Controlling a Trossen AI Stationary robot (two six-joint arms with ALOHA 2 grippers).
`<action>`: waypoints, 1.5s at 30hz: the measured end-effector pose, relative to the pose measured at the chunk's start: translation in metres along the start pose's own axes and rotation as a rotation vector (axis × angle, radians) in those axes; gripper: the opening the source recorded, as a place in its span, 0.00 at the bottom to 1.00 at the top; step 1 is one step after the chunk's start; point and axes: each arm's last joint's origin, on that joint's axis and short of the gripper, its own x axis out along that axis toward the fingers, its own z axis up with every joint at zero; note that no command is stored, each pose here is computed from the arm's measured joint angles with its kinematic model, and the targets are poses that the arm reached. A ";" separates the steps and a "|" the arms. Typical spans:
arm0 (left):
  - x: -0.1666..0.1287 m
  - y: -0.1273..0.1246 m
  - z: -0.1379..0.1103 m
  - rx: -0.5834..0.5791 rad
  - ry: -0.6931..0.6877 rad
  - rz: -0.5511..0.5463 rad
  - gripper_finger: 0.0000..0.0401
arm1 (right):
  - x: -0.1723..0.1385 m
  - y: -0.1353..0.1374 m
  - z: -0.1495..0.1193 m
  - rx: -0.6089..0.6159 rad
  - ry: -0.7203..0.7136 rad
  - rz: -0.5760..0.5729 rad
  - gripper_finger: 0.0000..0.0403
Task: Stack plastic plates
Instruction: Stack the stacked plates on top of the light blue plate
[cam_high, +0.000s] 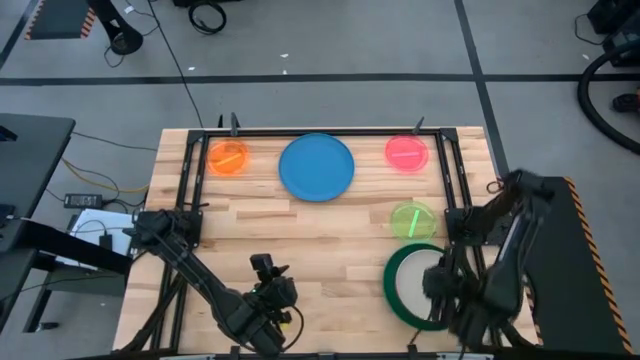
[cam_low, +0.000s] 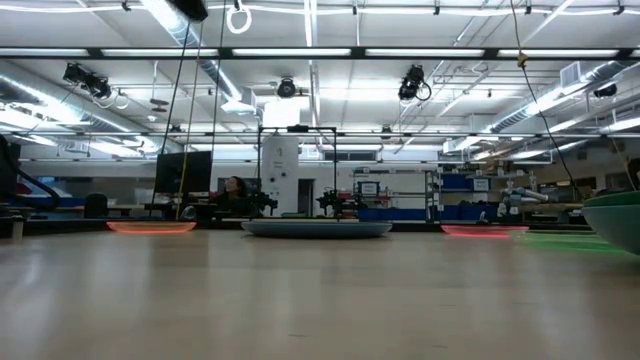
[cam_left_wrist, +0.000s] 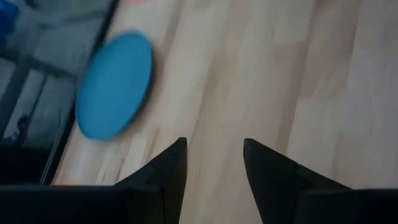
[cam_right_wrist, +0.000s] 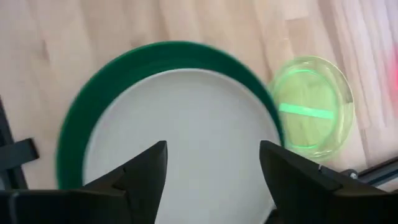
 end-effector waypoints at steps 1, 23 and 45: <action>-0.003 -0.002 0.000 -0.012 -0.043 0.004 0.41 | 0.001 -0.011 0.001 0.016 -0.003 0.015 0.65; 0.049 -0.082 -0.050 -0.249 -0.163 -0.644 0.41 | 0.134 -0.101 0.073 -0.332 0.066 0.281 0.61; 0.046 0.021 -0.106 -0.387 -0.167 -0.564 0.41 | 0.159 -0.064 0.105 -0.799 0.206 0.486 0.52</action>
